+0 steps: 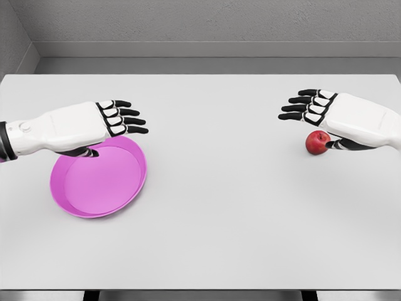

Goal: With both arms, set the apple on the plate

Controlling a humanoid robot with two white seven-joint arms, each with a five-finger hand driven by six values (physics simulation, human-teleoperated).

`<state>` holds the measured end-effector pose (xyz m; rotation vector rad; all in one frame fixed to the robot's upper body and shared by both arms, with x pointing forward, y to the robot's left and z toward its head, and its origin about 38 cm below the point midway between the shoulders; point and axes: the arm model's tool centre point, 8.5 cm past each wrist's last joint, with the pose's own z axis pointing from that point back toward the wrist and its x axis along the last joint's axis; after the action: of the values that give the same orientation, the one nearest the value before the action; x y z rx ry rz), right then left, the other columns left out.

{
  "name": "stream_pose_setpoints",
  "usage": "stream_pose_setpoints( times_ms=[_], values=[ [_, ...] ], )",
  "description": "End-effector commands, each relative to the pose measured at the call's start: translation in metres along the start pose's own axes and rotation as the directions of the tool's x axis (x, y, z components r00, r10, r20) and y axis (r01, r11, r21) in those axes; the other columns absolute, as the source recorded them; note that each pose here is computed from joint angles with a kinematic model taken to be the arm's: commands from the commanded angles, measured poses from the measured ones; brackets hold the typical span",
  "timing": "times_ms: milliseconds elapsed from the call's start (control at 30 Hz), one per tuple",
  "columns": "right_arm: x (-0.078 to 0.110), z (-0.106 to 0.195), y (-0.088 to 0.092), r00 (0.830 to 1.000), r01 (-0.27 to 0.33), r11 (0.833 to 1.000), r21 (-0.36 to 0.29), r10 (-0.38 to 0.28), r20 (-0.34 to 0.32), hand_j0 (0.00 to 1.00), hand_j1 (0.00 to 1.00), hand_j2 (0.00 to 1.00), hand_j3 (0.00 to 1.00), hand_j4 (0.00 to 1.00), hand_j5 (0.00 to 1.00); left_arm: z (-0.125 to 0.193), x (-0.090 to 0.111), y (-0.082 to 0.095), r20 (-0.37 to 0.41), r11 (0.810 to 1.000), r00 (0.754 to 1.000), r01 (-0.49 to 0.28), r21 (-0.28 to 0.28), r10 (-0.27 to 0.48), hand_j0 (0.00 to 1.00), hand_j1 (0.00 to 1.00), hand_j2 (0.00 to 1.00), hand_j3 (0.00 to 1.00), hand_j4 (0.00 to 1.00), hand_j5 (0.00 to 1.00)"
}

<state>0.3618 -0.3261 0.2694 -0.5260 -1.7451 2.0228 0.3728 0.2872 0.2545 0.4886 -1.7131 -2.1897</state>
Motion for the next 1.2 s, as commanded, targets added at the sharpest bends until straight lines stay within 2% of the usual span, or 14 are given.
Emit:
stream_pose_setpoints(
  times_ms=[0, 200, 333, 367, 400, 433, 567, 667, 733, 933, 1000, 1033, 1100, 1167],
  values=[
    [-0.001, 0.001, -0.001, 1.000, 0.008, 1.000, -0.005, -0.008, -0.002, 1.00, 1.00, 1.00, 1.00, 1.00, 1.00, 0.000, 0.000, 0.000, 0.000, 1.000, 1.000, -0.005, 0.001, 0.005, 1.00, 1.00, 1.00, 1.00, 1.00, 1.00],
    [-0.003, 0.001, -0.016, 1.000, 0.020, 0.998, -0.055, -0.020, 0.001, 1.00, 1.00, 1.00, 1.00, 1.00, 1.00, 0.000, 0.000, 0.000, 0.000, 1.000, 1.000, -0.005, 0.001, 0.005, 1.00, 1.00, 1.00, 1.00, 1.00, 1.00],
    [-0.005, 0.007, -0.015, 1.000, 0.019, 0.999, -0.029, -0.020, -0.010, 1.00, 1.00, 1.00, 1.00, 1.00, 1.00, 0.000, 0.000, 0.000, 0.001, 1.000, 1.000, -0.006, -0.001, 0.006, 1.00, 1.00, 1.00, 1.00, 1.00, 1.00],
    [-0.007, 0.008, -0.014, 0.999, 0.044, 0.999, -0.018, -0.044, -0.013, 1.00, 1.00, 1.00, 1.00, 1.00, 1.00, -0.001, 0.000, 0.000, 0.002, 1.000, 1.000, -0.007, 0.000, 0.007, 1.00, 1.00, 1.00, 1.00, 1.00, 1.00],
    [-0.008, 0.012, -0.009, 0.996, 0.091, 0.995, 0.040, -0.090, -0.015, 1.00, 1.00, 1.00, 1.00, 1.00, 1.00, -0.002, 0.001, 0.000, 0.004, 1.000, 1.000, -0.008, 0.003, 0.008, 1.00, 1.00, 1.00, 1.00, 1.00, 1.00],
    [-0.008, 0.014, 0.001, 0.983, 0.183, 0.980, 0.080, -0.182, -0.009, 1.00, 1.00, 1.00, 1.00, 1.00, 1.00, -0.002, 0.001, -0.001, 0.004, 1.000, 1.000, -0.007, 0.002, 0.007, 1.00, 1.00, 1.00, 1.00, 1.00, 1.00],
    [-0.015, 0.019, 0.027, 0.965, 0.261, 0.953, 0.156, -0.257, -0.044, 1.00, 1.00, 1.00, 1.00, 1.00, 1.00, -0.002, 0.001, -0.001, 0.004, 1.000, 1.000, -0.007, 0.002, 0.007, 1.00, 1.00, 1.00, 1.00, 1.00, 1.00],
    [-0.022, 0.027, 0.034, 0.945, 0.328, 0.927, 0.182, -0.321, -0.070, 1.00, 1.00, 1.00, 1.00, 1.00, 1.00, -0.002, 0.001, 0.000, 0.004, 1.000, 1.000, -0.005, 0.003, 0.005, 1.00, 1.00, 1.00, 1.00, 1.00, 1.00],
    [-0.025, 0.029, 0.037, 0.938, 0.345, 0.918, 0.197, -0.335, -0.083, 1.00, 1.00, 1.00, 1.00, 1.00, 1.00, -0.002, 0.000, 0.001, 0.003, 1.000, 1.000, -0.003, 0.004, 0.003, 1.00, 1.00, 1.00, 1.00, 1.00, 1.00],
    [-0.031, 0.031, 0.041, 0.933, 0.358, 0.915, 0.188, -0.345, -0.100, 1.00, 1.00, 1.00, 1.00, 1.00, 1.00, -0.002, 0.000, 0.001, 0.004, 1.000, 1.000, -0.002, 0.001, 0.002, 1.00, 1.00, 1.00, 1.00, 1.00, 1.00],
    [-0.031, 0.031, 0.038, 0.913, 0.409, 0.897, 0.168, -0.400, -0.086, 1.00, 1.00, 1.00, 1.00, 1.00, 1.00, -0.002, 0.000, 0.002, 0.003, 1.000, 1.000, 0.000, 0.002, 0.000, 1.00, 1.00, 1.00, 1.00, 1.00, 1.00],
    [-0.029, 0.026, 0.038, 0.911, 0.413, 0.894, 0.172, -0.407, -0.070, 1.00, 1.00, 1.00, 1.00, 1.00, 1.00, -0.002, 0.000, 0.001, 0.001, 1.000, 1.000, -0.001, 0.003, 0.001, 1.00, 1.00, 1.00, 1.00, 1.00, 1.00],
    [-0.027, 0.019, 0.045, 0.904, 0.425, 0.884, 0.194, -0.423, -0.056, 1.00, 1.00, 1.00, 1.00, 1.00, 1.00, -0.002, 0.000, 0.002, 0.003, 1.000, 1.000, 0.000, 0.002, 0.000, 1.00, 1.00, 1.00, 1.00, 1.00, 1.00],
    [-0.028, 0.011, 0.060, 0.888, 0.457, 0.861, 0.222, -0.457, -0.056, 1.00, 1.00, 1.00, 1.00, 1.00, 1.00, -0.002, 0.000, 0.002, 0.003, 1.000, 1.000, 0.000, 0.002, 0.000, 1.00, 1.00, 1.00, 1.00, 1.00, 1.00]
  ],
)
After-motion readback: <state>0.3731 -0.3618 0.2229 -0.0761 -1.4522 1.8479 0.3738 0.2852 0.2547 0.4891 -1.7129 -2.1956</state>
